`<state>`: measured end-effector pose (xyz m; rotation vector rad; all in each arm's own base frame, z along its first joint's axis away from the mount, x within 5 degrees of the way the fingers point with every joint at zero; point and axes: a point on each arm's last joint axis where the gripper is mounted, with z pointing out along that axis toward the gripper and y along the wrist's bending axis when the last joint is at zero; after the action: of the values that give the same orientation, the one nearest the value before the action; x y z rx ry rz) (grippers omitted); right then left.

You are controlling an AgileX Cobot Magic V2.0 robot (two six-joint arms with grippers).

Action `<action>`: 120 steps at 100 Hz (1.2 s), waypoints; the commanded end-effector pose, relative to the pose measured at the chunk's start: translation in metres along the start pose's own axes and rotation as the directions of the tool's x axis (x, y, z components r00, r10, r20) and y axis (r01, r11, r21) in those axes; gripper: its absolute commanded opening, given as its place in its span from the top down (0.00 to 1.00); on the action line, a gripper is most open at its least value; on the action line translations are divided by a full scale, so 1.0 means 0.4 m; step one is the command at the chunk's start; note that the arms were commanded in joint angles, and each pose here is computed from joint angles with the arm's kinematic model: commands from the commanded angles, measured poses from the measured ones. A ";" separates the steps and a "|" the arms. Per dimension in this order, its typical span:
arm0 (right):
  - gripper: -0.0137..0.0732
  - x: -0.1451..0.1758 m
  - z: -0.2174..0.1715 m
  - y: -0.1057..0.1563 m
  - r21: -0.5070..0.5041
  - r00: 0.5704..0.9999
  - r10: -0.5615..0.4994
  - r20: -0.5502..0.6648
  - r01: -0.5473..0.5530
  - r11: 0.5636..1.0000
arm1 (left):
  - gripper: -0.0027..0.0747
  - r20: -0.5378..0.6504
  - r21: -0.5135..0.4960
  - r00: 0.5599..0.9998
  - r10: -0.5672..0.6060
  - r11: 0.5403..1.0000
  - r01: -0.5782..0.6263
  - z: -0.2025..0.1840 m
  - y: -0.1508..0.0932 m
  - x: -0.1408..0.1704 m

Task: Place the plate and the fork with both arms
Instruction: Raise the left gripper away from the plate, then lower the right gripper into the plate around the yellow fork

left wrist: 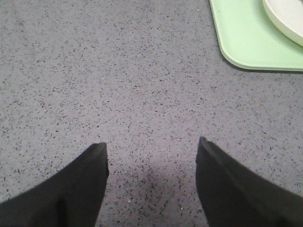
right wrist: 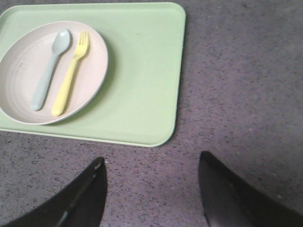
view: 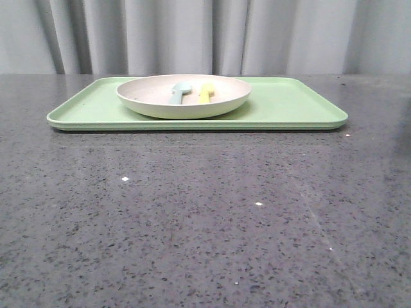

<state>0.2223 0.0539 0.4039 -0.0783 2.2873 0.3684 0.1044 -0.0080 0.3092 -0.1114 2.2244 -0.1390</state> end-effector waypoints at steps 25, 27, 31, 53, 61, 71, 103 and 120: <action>0.34 -0.085 0.110 0.116 -0.065 0.999 -0.048 0.005 0.048 0.997 | 0.44 0.087 0.014 0.996 -0.008 1.000 0.006 -0.013 -0.005 -0.030; 0.34 -0.086 0.121 0.121 -0.061 0.999 -0.050 -0.002 0.049 0.997 | 0.44 0.087 0.014 0.996 -0.008 1.000 0.006 -0.013 -0.005 -0.030; 0.34 -0.092 0.138 0.138 -0.055 0.998 -0.058 -0.007 0.057 0.997 | 0.44 0.087 0.014 0.996 -0.008 1.000 0.006 -0.013 -0.005 -0.030; 0.34 -0.119 0.217 0.238 -0.024 0.995 -0.102 -0.005 0.102 0.995 | 0.44 0.087 0.014 0.996 -0.008 1.000 0.006 -0.013 -0.005 -0.030; 0.34 -0.126 0.254 0.267 -0.011 0.994 -0.110 -0.021 0.109 0.994 | 0.44 0.087 0.014 0.996 -0.008 1.000 0.006 -0.013 -0.005 -0.030; 0.34 -0.134 0.295 0.297 0.006 0.992 -0.117 -0.049 0.118 0.993 | 0.44 0.087 0.014 0.996 -0.008 1.000 0.006 -0.013 -0.005 -0.030; 0.34 -0.165 0.406 0.363 0.077 0.995 -0.070 -0.075 0.076 0.994 | 0.44 0.087 0.014 0.996 -0.008 1.000 0.006 -0.013 -0.005 -0.030; 0.34 -0.157 0.458 0.372 0.100 0.994 -0.050 -0.098 0.060 0.993 | 0.44 0.087 0.014 0.996 -0.008 1.000 0.006 -0.013 -0.005 -0.030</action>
<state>0.3730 0.2494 0.3393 -0.1277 2.4936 0.1937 0.1042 -0.0080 0.3093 -0.1114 2.2234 -0.1391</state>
